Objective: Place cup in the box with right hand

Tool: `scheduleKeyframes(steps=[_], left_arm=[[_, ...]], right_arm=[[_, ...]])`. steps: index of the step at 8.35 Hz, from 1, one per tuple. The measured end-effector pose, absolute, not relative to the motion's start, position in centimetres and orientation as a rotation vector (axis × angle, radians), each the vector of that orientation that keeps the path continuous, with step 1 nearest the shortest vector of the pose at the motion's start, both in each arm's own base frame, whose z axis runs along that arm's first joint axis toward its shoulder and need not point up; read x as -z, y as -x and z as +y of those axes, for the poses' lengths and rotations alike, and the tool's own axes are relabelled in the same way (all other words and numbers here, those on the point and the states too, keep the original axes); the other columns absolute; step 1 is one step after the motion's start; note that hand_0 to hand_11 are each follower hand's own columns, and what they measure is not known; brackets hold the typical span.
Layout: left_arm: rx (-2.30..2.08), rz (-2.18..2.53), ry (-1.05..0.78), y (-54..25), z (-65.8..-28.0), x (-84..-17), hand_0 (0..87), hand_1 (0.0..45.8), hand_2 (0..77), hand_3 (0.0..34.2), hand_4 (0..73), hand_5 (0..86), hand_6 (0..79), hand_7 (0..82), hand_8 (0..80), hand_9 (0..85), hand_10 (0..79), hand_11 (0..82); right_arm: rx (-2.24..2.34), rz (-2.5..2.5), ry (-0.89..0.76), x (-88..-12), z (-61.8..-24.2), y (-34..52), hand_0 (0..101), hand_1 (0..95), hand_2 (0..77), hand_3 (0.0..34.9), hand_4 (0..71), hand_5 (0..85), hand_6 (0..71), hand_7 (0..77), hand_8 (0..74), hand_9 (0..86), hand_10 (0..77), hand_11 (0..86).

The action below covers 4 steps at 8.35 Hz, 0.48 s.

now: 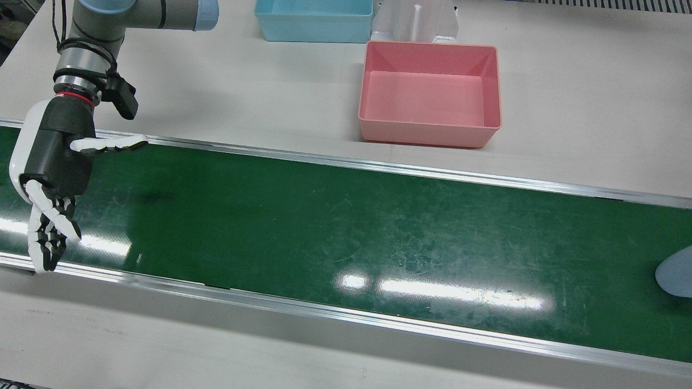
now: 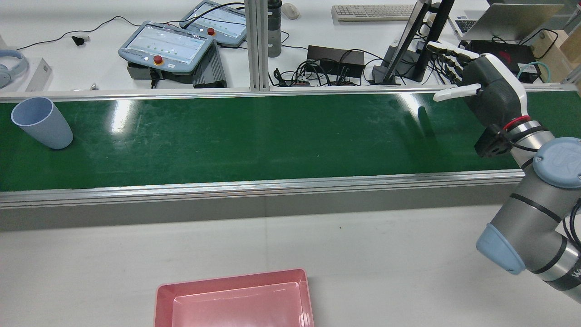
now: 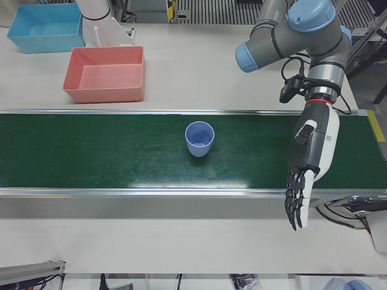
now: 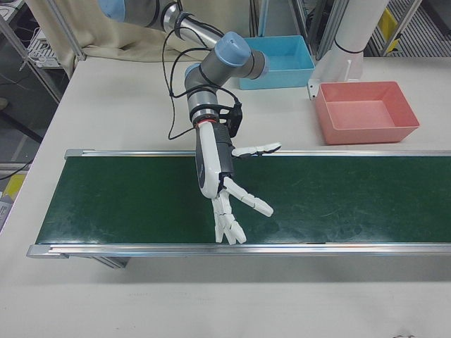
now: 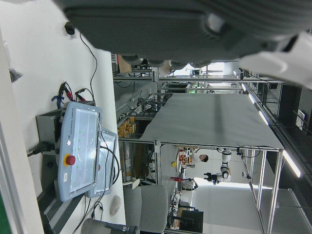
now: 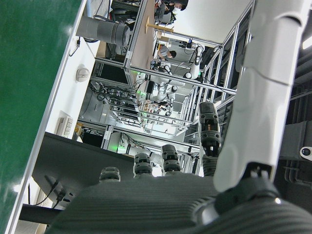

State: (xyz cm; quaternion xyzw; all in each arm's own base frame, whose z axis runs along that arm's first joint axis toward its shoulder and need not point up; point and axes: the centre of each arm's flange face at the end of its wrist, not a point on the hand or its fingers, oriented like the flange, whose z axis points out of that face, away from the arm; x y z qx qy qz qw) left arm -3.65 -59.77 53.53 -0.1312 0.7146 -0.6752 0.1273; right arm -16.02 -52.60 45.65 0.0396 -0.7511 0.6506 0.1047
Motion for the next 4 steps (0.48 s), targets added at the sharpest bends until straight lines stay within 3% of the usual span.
scheduleKeyframes(steps=[3, 4], left_arm=[[1.965, 2.080, 0.381, 3.67, -59.76, -53.53, 0.0, 0.5, 0.5, 0.0, 0.0, 0.0, 0.0, 0.0, 0.0, 0.0, 0.0, 0.0], [1.965, 2.080, 0.381, 3.68, -59.76, -53.54, 0.0, 0.5, 0.5, 0.0, 0.0, 0.0, 0.0, 0.0, 0.0, 0.0, 0.0, 0.0]], right_arm=[[-1.919, -2.219, -0.118, -45.55, -52.63, 15.83, 62, 11.5, 0.5, 10.5, 15.8, 6.5, 4.9, 15.3, 4.4, 8.7, 0.5, 2.7], [-1.919, -2.220, -0.118, -45.53, -52.64, 15.80, 58, 24.0, 0.5, 10.5, 13.1, 7.1, 6.5, 15.8, 4.4, 8.7, 0.5, 3.3]])
